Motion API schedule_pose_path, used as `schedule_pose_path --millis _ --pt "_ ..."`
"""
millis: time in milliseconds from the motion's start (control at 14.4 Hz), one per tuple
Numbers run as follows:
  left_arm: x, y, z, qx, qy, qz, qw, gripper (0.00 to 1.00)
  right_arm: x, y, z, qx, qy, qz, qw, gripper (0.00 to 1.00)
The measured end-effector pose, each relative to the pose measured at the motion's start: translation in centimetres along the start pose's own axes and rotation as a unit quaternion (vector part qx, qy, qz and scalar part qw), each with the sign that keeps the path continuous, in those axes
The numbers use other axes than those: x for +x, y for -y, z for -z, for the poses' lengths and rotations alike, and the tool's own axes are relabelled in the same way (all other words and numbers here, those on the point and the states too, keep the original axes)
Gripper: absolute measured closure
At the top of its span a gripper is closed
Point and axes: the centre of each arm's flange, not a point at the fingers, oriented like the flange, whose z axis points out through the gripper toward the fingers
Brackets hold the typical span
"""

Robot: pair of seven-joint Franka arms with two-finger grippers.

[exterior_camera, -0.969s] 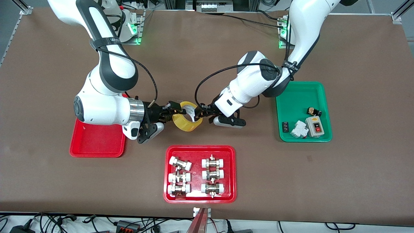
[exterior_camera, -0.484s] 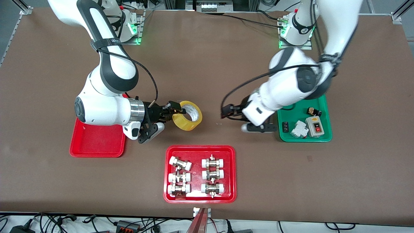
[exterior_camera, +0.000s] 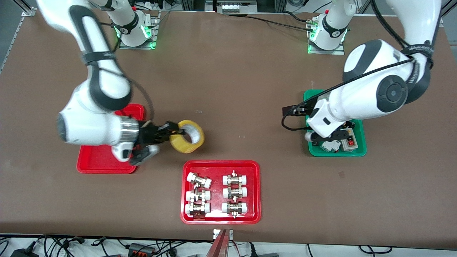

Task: Left arm passes tape to right arm into tray
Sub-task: 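Move the tape over the empty red tray while the left gripper retracts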

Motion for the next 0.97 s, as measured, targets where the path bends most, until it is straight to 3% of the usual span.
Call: schedule_pose_path --millis 208,415,761,969 --pt "-0.4 0.2 0.4 0.033 -0.014 -0.056 0.998 0.00 -2.2 -11.4 6.5 0.018 -0.009 -0.085 0.996 0.47" --pt "-0.4 0.5 0.4 0.048 -0.014 -0.085 0.995 0.00 -5.5 -19.7 9.0 0.034 -0.004 -0.142 0.989 0.47" --pt "-0.7 2.5 1.3 0.093 -0.006 -0.074 0.993 0.00 -10.5 -30.9 7.7 0.071 0.024 -0.125 0.989 0.47" --pt "-0.7 6.2 3.1 0.124 0.000 -0.045 0.991 0.00 -11.6 -33.5 6.1 0.086 0.032 -0.113 0.989 0.47"
